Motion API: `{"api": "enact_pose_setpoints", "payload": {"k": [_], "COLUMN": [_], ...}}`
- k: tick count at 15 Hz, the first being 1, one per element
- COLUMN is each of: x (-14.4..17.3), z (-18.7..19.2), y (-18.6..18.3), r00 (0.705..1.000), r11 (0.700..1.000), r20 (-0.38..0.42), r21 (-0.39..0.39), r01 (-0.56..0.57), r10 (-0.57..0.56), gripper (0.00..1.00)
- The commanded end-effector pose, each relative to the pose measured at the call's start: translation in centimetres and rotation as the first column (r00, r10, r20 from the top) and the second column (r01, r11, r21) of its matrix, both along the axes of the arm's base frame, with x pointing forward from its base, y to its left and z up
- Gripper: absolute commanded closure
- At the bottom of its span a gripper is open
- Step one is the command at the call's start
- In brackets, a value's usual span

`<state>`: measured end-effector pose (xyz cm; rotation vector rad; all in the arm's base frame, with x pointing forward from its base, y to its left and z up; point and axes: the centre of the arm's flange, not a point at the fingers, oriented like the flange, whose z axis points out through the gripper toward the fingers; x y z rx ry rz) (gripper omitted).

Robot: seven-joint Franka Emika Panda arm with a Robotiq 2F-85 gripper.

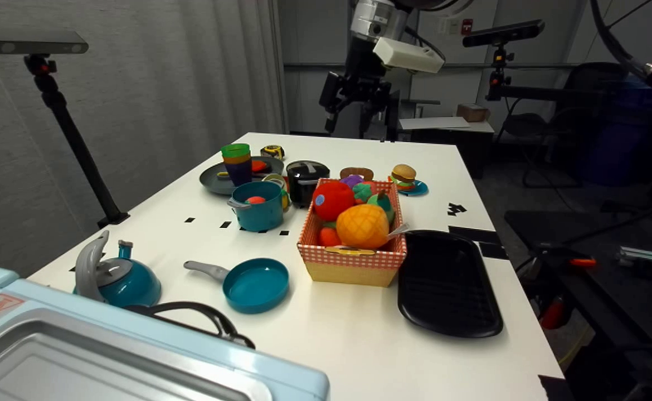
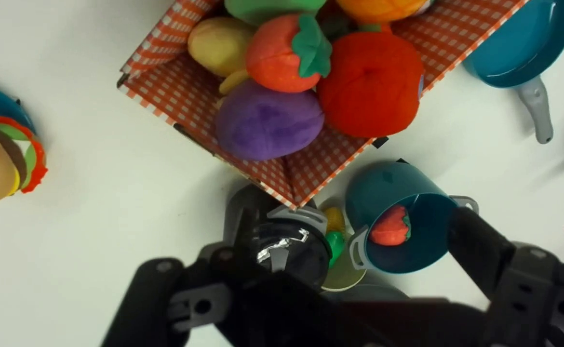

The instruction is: Remove the lid from the black pot

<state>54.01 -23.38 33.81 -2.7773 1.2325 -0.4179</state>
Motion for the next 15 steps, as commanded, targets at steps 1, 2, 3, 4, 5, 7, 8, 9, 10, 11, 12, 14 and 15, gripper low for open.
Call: {"api": "enact_pose_setpoints", "payload": {"k": [1, 2, 3, 4, 5, 7, 8, 9, 10, 11, 12, 14, 15], "x": [2.2, 2.5, 2.8, 3.2, 3.5, 4.3, 4.7, 5.2, 5.6, 5.9, 6.3, 6.9, 7.3], "z": [-2.3, -3.0, -3.5, -4.0, -4.5, -5.1, -5.4, -5.6, -5.8, -6.0, -6.2, -6.4, -6.7], "y": [-3.3, -4.0, -4.6, -5.1, -5.6, -6.3, -6.6, -6.9, -7.2, -7.4, -7.7, -7.9, -8.0], "r00": [1.000, 1.000, 1.000, 1.000, 1.000, 1.000, 1.000, 1.000, 1.000, 1.000, 1.000, 1.000, 1.000], "r11": [0.998, 0.997, 0.996, 0.995, 0.993, 0.991, 0.990, 0.988, 0.987, 0.985, 0.984, 0.982, 0.981], "r20": [0.024, 0.023, 0.022, 0.024, 0.023, 0.023, 0.022, 0.022, 0.020, 0.017, 0.014, 0.010, 0.010], "r21": [-0.061, -0.081, -0.093, -0.104, -0.114, -0.133, -0.141, -0.151, -0.161, -0.168, -0.177, -0.190, -0.195], "r01": [-0.010, -0.003, 0.001, 0.006, 0.013, 0.023, 0.024, 0.025, 0.025, 0.024, 0.020, 0.014, 0.013], "r10": [0.011, 0.005, 0.002, -0.004, -0.011, -0.020, -0.021, -0.022, -0.022, -0.022, -0.018, -0.012, -0.011], "gripper": [0.00, 0.00, 0.00, 0.00, 0.00, 0.00, 0.00, 0.00, 0.00, 0.00, 0.00, 0.00, 0.00]}}
